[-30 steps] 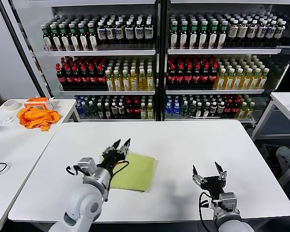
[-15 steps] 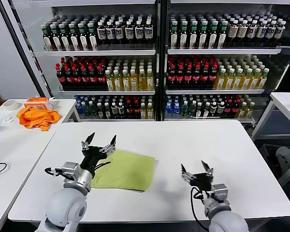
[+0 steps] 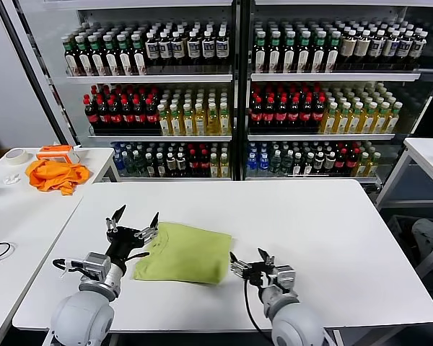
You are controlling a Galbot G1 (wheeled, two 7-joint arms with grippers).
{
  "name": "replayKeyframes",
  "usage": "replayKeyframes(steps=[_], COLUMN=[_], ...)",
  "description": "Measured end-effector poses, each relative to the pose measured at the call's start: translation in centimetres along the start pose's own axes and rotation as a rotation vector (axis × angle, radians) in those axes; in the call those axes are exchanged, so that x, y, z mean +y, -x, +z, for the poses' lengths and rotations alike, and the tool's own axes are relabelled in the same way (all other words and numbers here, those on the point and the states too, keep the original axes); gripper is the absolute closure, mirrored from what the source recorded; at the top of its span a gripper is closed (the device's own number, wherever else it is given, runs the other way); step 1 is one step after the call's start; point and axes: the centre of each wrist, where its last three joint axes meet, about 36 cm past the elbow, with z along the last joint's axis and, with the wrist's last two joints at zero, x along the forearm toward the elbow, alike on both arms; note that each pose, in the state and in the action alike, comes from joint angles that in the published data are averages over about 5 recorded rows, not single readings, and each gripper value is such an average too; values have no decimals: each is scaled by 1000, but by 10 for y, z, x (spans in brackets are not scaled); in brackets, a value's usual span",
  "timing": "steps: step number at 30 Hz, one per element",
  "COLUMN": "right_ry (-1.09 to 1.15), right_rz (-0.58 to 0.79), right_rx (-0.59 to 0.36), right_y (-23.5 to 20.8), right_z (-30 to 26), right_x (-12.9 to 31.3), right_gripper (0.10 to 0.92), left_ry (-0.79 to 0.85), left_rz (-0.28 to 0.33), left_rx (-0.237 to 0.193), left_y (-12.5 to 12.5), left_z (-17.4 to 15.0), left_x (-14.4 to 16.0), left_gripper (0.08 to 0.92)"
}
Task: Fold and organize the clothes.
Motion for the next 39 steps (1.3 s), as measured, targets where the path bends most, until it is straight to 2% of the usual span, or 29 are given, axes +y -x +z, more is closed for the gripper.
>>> replayKeyframes(steps=[17, 20, 39], right_ry=[54, 65, 124], right_rz=[-28, -27, -47], right_rx=[87, 96, 134], right_y=[37, 39, 55], right_z=[3, 3, 2], right_x=[31, 33, 39], right_gripper=[200, 224, 748], left_ry=[38, 37, 35], left_rz=[2, 0, -7], left_rx=[22, 25, 34], left_y=[-1, -1, -1], left_z=[10, 12, 17], left_x=[3, 3, 3], left_gripper=[177, 177, 177])
